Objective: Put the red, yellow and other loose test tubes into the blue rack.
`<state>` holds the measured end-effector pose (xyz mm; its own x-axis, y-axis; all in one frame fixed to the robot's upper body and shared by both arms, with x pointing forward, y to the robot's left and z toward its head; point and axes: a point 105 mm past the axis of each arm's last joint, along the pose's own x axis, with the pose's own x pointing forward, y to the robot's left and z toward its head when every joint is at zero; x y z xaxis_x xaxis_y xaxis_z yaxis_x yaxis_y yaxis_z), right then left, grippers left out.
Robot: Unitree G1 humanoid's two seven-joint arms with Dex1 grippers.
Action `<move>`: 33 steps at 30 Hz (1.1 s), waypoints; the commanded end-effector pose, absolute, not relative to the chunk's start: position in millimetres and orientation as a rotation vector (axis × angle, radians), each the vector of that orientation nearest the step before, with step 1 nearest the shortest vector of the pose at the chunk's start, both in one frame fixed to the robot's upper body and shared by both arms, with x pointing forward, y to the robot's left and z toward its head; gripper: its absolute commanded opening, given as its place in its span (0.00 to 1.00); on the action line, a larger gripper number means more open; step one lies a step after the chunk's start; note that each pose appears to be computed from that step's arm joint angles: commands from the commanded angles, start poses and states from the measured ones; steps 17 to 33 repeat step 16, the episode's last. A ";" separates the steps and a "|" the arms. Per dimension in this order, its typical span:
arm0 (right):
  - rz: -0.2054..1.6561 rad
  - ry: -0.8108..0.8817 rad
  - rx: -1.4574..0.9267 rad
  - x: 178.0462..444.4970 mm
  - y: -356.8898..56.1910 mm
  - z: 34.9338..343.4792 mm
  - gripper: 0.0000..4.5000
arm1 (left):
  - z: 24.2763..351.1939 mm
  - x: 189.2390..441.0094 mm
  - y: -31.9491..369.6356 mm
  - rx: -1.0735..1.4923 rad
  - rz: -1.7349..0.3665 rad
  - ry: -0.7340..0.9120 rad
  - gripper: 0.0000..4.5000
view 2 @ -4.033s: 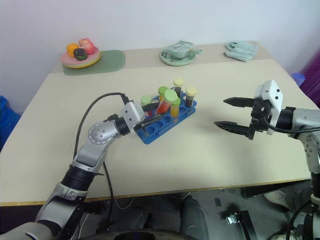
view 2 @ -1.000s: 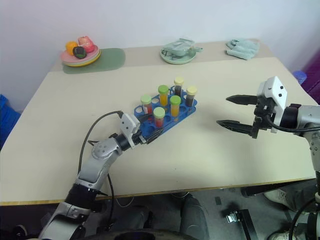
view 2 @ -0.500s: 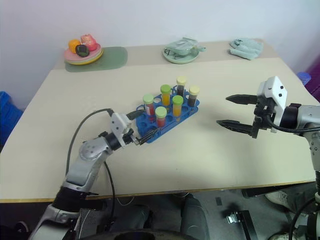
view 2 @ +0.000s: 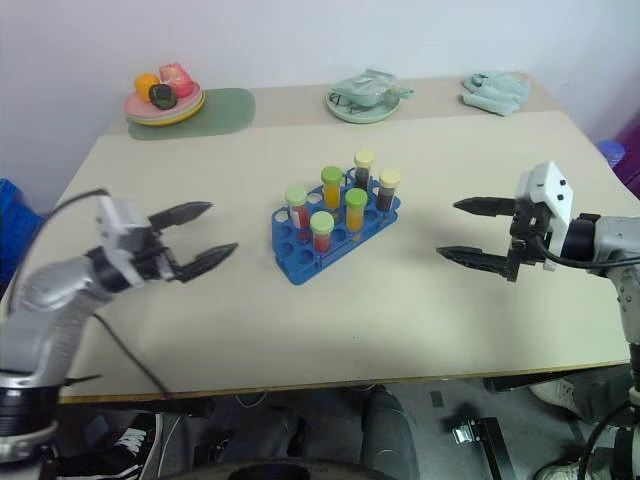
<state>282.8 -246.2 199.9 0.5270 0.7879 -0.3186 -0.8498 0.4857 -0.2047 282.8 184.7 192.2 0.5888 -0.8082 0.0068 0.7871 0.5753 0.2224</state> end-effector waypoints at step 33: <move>0.954 0.112 -0.426 284.1 -271.5 207.8 1.00 | 224.7 286.2 233.2 0.335 -0.997 -0.118 0.98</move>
